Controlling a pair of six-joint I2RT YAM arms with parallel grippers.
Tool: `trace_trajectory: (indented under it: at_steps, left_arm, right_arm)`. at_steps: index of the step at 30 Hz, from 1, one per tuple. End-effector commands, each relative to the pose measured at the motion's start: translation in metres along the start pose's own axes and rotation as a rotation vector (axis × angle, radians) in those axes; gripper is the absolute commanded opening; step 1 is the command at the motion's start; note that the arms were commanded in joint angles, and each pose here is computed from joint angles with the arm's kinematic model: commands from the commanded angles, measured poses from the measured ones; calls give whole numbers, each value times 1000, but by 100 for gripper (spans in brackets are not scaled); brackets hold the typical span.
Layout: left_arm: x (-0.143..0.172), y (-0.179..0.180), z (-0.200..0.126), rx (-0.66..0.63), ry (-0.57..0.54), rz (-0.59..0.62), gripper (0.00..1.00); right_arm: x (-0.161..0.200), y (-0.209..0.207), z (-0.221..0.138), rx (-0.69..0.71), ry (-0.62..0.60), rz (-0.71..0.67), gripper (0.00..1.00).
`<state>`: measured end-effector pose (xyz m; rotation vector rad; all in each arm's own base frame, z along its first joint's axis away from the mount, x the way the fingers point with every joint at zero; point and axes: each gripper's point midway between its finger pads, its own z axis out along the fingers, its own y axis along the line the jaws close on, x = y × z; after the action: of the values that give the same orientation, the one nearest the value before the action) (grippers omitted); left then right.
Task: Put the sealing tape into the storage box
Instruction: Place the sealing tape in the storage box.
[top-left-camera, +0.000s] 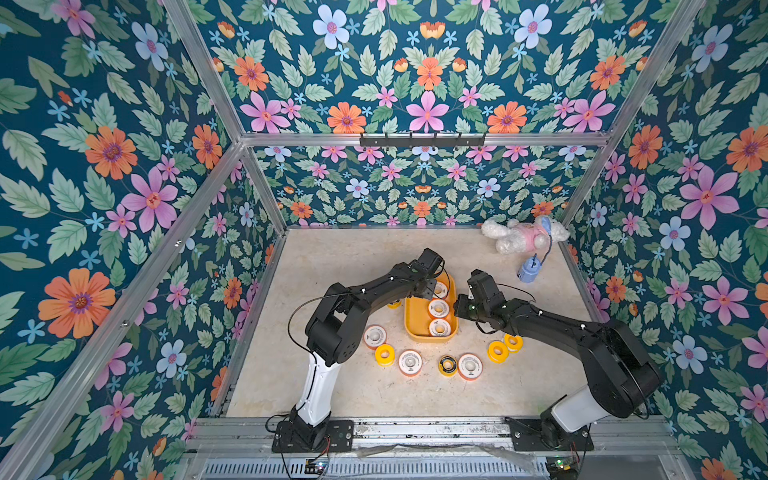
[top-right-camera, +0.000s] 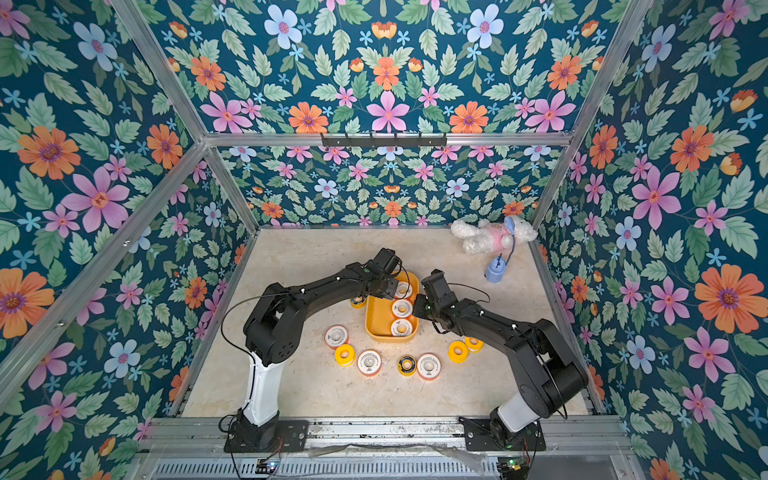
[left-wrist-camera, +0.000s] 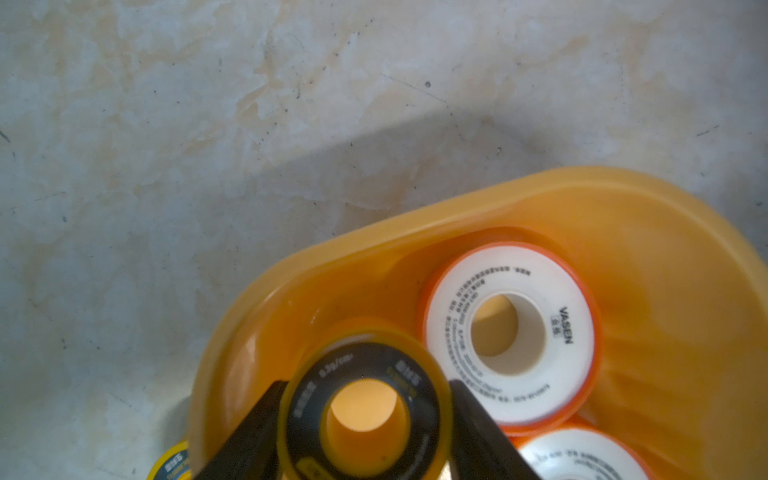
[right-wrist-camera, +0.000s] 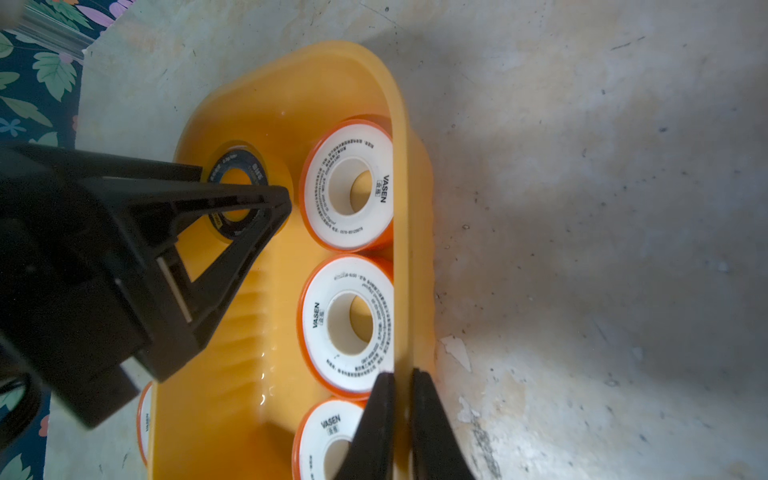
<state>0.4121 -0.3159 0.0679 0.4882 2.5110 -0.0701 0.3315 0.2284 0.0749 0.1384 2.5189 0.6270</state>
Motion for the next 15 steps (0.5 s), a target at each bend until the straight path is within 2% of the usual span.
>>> trace_trajectory:
  at_steps: [1,15]
  left_arm:
    - [2,8,3,-44,9,7,53]
    - [6,11,8,-63,16,8,61]
  right_arm:
    - [11,-11,1,43,41,1,13]
    - [12,-10,1,41,43,-3,13]
